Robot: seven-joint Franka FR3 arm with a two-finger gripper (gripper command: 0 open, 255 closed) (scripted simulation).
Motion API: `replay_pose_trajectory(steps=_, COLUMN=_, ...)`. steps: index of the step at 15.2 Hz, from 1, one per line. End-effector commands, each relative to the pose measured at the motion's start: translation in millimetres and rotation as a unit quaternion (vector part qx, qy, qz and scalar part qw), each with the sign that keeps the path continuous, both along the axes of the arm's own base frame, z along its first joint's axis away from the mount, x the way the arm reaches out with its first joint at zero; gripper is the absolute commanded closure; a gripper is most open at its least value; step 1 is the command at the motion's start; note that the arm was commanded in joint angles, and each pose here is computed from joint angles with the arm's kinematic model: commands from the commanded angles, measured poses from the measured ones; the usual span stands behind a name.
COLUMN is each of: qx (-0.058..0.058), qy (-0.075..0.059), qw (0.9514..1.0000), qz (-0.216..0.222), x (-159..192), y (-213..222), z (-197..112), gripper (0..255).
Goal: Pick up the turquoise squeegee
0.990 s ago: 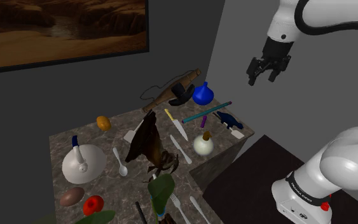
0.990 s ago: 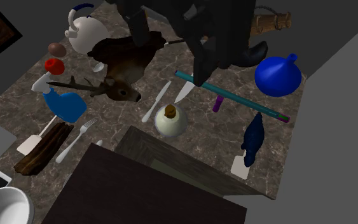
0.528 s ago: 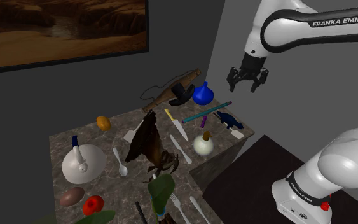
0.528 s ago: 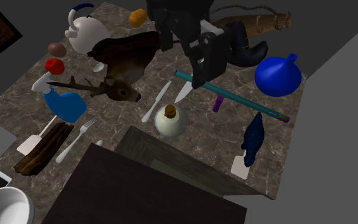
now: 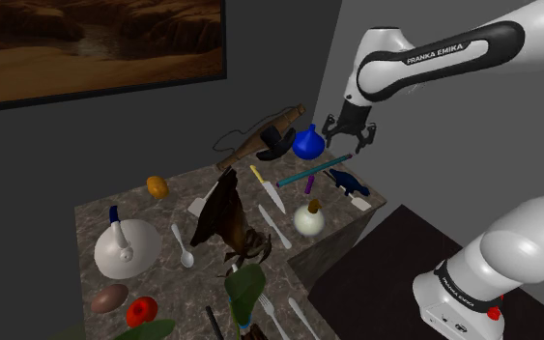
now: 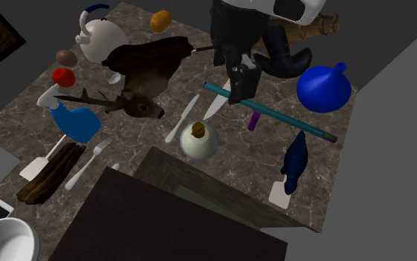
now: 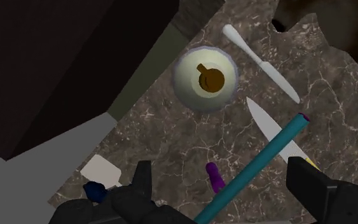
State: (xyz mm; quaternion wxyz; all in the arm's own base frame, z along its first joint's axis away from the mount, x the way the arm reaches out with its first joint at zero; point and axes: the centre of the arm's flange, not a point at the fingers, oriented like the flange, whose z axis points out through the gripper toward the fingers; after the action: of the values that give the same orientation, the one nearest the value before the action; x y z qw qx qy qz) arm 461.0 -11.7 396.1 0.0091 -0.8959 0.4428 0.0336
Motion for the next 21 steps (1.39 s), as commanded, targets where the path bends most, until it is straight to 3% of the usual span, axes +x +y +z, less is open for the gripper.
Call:
replay_pose_trajectory(steps=1, qx=0.006, qy=0.000, qw=0.9992, qz=-0.039, x=17.3, y=-6.9, z=-21.4, gripper=0)
replay_pose_trajectory(steps=5, qx=0.019, qy=0.002, qw=0.9933, qz=-0.114, x=45.4, y=-23.1, z=-64.1, gripper=0)
replay_pose_trajectory(steps=9, qx=0.032, qy=0.004, qw=0.9817, qz=-0.187, x=70.8, y=-42.1, z=-107.5, gripper=0)
replay_pose_trajectory(steps=14, qx=0.047, qy=0.007, qw=0.9594, qz=-0.278, x=97.9, y=-69.3, z=-162.5, gripper=0)
replay_pose_trajectory(steps=19, qx=0.062, qy=0.009, qw=0.9284, qz=-0.366, x=119.4, y=-99.2, z=-218.5, gripper=0)
replay_pose_trajectory(steps=21, qx=0.063, qy=0.009, qw=0.9279, qz=-0.367, x=119.7, y=-99.6, z=-224.6, gripper=0)
